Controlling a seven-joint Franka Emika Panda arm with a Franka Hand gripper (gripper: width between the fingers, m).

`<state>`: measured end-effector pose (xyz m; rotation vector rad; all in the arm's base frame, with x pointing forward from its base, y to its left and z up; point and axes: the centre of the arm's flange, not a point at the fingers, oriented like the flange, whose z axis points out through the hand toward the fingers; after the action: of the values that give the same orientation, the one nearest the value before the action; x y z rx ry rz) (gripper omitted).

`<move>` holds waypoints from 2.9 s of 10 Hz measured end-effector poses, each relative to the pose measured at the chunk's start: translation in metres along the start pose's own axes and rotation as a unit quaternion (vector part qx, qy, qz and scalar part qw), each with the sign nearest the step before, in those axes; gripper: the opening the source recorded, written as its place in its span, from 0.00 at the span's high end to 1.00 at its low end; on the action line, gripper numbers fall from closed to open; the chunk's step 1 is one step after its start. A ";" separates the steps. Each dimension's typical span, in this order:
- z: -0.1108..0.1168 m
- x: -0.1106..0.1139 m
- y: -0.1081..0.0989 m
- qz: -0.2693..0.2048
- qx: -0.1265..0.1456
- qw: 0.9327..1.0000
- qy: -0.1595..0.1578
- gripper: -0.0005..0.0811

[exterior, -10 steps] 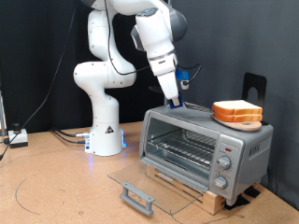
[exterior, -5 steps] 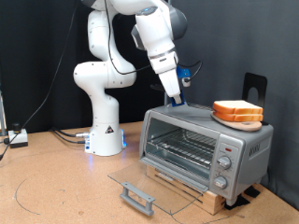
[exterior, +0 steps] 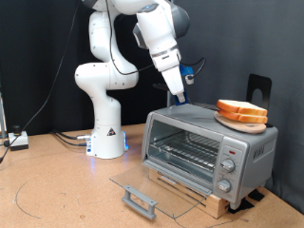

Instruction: Make a piece of toast with the oven

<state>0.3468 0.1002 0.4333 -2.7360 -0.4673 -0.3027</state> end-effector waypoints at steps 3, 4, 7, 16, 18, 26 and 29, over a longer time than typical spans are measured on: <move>-0.001 0.000 0.000 0.000 0.000 1.000 0.001 0.47; -0.001 0.000 -0.001 -0.001 -0.001 1.000 0.002 0.47; -0.006 0.000 -0.003 -0.003 -0.003 1.000 0.006 0.47; -0.015 -0.002 -0.008 -0.005 -0.003 1.000 0.014 0.47; -0.015 -0.002 -0.006 -0.003 -0.003 1.000 0.015 0.47; -0.017 0.000 -0.004 0.000 -0.005 0.999 0.039 0.47; -0.002 -0.003 -0.011 0.001 -0.008 1.000 0.018 0.47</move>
<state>0.3395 0.1079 0.4372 -2.7419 -0.4531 -0.3567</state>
